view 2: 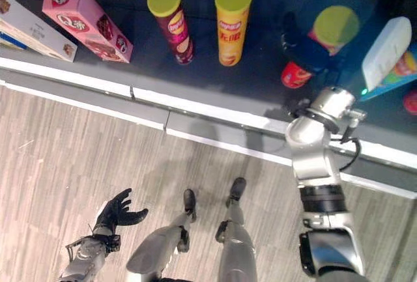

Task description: Put the goods on the table back onto the shelves and tidy them up.

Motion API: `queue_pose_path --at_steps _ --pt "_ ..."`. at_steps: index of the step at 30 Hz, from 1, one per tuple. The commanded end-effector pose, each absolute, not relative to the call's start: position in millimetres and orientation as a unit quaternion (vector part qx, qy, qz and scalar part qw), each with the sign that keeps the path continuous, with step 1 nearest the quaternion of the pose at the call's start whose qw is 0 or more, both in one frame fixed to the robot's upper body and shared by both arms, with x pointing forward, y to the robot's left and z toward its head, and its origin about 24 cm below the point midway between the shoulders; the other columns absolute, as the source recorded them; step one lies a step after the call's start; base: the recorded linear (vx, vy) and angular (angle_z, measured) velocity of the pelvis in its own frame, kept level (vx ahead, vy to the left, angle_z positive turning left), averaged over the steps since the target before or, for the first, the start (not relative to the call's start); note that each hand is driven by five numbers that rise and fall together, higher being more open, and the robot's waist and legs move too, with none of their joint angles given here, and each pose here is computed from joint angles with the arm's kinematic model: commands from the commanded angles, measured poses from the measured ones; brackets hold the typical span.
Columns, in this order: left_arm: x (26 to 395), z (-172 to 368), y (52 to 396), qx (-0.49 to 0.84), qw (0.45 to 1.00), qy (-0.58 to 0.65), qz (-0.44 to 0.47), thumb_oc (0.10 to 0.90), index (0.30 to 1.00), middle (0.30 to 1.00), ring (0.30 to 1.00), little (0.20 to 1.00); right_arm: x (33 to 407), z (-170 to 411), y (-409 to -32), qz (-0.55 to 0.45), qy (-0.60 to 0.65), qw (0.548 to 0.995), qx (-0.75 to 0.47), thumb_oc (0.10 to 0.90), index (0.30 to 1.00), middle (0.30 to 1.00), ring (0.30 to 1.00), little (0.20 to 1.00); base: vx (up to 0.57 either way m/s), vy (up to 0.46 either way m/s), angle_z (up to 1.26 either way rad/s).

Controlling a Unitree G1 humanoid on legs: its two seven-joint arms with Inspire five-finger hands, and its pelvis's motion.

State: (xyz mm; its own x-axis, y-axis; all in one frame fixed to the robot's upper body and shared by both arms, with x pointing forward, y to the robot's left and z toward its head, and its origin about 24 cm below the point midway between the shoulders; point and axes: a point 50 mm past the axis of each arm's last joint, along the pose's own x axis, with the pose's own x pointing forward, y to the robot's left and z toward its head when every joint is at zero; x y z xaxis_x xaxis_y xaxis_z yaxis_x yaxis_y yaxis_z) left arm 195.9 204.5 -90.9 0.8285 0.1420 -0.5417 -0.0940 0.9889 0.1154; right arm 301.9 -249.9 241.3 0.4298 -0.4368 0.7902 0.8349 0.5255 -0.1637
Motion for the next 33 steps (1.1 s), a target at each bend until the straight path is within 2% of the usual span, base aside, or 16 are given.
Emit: queue_pose_path --at_steps 1,6,7,13,19,25,29,30,33 --pt "167 -104 237 0.108 0.93 0.342 0.078 0.8 0.9 0.9 0.9 0.9 288 264 -242 -0.371 -0.437 0.778 -0.258 0.8 0.9 0.9 0.9 0.9 0.07 0.075 -0.1" --pt "145 -119 250 0.134 0.901 0.405 0.085 0.8 0.9 0.9 0.9 0.9 284 223 -242 -0.298 -0.37 0.839 -0.267 0.8 0.9 0.9 0.9 0.9 0.07 0.089 -0.22" --pt "137 -125 255 0.141 0.888 0.428 0.091 0.8 0.9 0.9 0.9 0.9 280 205 -240 -0.249 -0.337 0.867 -0.27 0.8 0.9 0.9 0.9 0.9 0.06 0.123 -0.43" --pt "137 -120 279 0.161 0.879 0.435 0.109 0.8 0.9 0.9 0.9 0.9 255 179 -246 -0.123 -0.286 0.917 -0.249 0.8 0.9 0.9 0.9 0.9 -0.02 0.028 -0.67" --pt "136 -112 291 0.145 0.887 0.42 0.127 0.8 0.9 0.9 0.9 0.9 255 172 -253 -0.087 -0.254 0.933 -0.238 0.8 0.9 0.9 0.9 0.9 -0.07 -0.164 -1.05" --pt "132 -105 307 0.12 0.89 0.405 0.173 0.8 0.9 0.9 0.9 0.9 246 187 -270 -0.129 -0.275 0.925 -0.23 0.8 0.9 0.9 0.9 0.9 -0.06 -0.519 -1.23" --pt "126 -106 302 0.104 0.894 0.399 0.177 0.8 0.9 0.9 0.9 0.9 239 205 -284 -0.164 -0.308 0.908 -0.231 0.8 0.9 0.9 0.9 0.9 0.06 -0.532 -0.73" --pt "127 -110 290 0.084 0.897 0.401 0.168 0.8 0.9 0.9 0.9 0.9 233 218 -294 -0.19 -0.33 0.892 -0.241 0.8 0.9 0.9 0.9 0.9 0.13 -0.754 -0.76" --pt "132 -112 283 0.07 0.901 0.393 0.171 0.8 0.9 0.9 0.9 0.9 238 229 -290 -0.191 -0.353 0.883 -0.243 0.8 0.9 0.9 0.9 0.9 0.05 -0.571 -0.7"
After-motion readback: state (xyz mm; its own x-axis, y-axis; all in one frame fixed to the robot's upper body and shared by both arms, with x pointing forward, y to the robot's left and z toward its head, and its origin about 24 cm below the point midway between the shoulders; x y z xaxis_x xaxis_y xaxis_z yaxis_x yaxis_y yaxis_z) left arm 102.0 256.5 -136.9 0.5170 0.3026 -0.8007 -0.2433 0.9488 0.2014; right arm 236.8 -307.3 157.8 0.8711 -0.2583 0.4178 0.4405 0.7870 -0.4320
